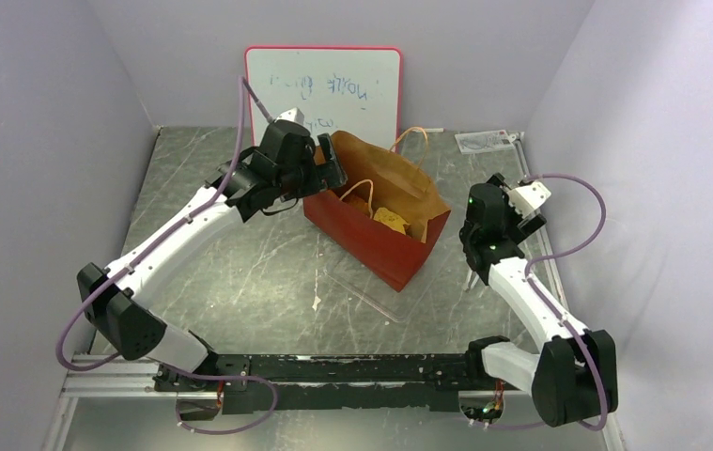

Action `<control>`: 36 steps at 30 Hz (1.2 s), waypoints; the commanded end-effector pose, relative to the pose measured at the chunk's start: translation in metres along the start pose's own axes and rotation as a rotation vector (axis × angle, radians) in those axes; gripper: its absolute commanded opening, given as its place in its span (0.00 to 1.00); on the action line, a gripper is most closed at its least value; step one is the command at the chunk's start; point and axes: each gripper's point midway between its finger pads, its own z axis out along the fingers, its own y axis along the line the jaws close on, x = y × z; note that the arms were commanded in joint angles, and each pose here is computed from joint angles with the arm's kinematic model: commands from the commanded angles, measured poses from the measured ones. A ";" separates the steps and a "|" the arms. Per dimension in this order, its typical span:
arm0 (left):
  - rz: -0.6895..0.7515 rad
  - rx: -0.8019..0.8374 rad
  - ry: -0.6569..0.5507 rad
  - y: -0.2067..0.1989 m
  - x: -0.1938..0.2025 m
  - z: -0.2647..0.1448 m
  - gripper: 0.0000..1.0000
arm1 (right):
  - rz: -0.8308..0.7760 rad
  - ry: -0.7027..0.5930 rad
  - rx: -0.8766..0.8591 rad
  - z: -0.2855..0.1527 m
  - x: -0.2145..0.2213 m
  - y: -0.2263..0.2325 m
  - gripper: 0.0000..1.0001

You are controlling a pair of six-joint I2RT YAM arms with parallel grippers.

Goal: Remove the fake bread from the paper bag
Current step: Move the paper bag to the center of the board.

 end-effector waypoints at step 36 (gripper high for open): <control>-0.124 0.236 0.002 -0.057 -0.008 -0.005 0.07 | -0.010 0.089 0.058 -0.005 0.015 -0.009 0.93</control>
